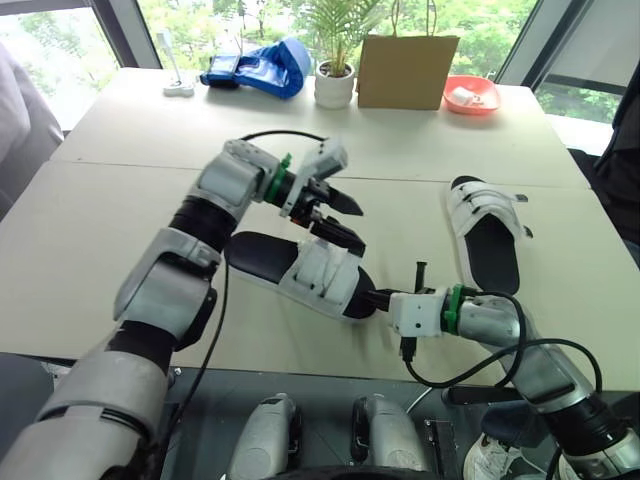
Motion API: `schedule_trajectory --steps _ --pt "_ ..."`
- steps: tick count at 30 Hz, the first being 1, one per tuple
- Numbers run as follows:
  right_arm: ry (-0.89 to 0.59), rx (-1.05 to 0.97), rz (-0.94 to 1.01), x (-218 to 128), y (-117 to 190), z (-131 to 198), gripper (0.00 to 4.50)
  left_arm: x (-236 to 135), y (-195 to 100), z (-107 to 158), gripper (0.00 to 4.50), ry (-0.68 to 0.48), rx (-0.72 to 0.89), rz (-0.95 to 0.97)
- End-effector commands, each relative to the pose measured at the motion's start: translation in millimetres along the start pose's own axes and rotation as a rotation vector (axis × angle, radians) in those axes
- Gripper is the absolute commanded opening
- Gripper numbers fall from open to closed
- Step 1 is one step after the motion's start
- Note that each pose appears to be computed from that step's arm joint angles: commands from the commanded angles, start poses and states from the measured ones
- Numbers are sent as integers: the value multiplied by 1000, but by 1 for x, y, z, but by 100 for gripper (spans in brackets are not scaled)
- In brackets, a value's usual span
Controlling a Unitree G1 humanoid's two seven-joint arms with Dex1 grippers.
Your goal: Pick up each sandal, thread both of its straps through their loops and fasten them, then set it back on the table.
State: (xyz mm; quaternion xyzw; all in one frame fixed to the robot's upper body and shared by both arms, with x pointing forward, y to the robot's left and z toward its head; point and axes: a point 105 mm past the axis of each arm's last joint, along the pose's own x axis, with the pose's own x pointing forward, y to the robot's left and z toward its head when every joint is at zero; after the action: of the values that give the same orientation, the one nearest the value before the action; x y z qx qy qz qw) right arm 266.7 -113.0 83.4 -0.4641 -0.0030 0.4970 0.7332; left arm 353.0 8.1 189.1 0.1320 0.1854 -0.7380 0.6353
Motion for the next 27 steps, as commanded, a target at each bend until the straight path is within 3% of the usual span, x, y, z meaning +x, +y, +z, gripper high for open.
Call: schedule_trajectory --steps 1,5,8,14,22,27 --pt "90 90 138 7 38 -23 0 6 3 -8 449 52 -1 28" --pt "90 93 135 6 38 -22 0 9 4 -19 449 88 -26 29" --pt "93 94 135 6 38 -23 0 8 -2 -22 317 87 -47 -26" --pt "92 94 135 7 37 -23 0 5 -13 -16 9 42 -110 -102" --pt "127 0 201 8 49 -32 0 -10 -10 12 3 -70 -156 -91" --pt "133 -86 247 7 58 -37 0 -11 -2 12 3 -66 -132 -39"
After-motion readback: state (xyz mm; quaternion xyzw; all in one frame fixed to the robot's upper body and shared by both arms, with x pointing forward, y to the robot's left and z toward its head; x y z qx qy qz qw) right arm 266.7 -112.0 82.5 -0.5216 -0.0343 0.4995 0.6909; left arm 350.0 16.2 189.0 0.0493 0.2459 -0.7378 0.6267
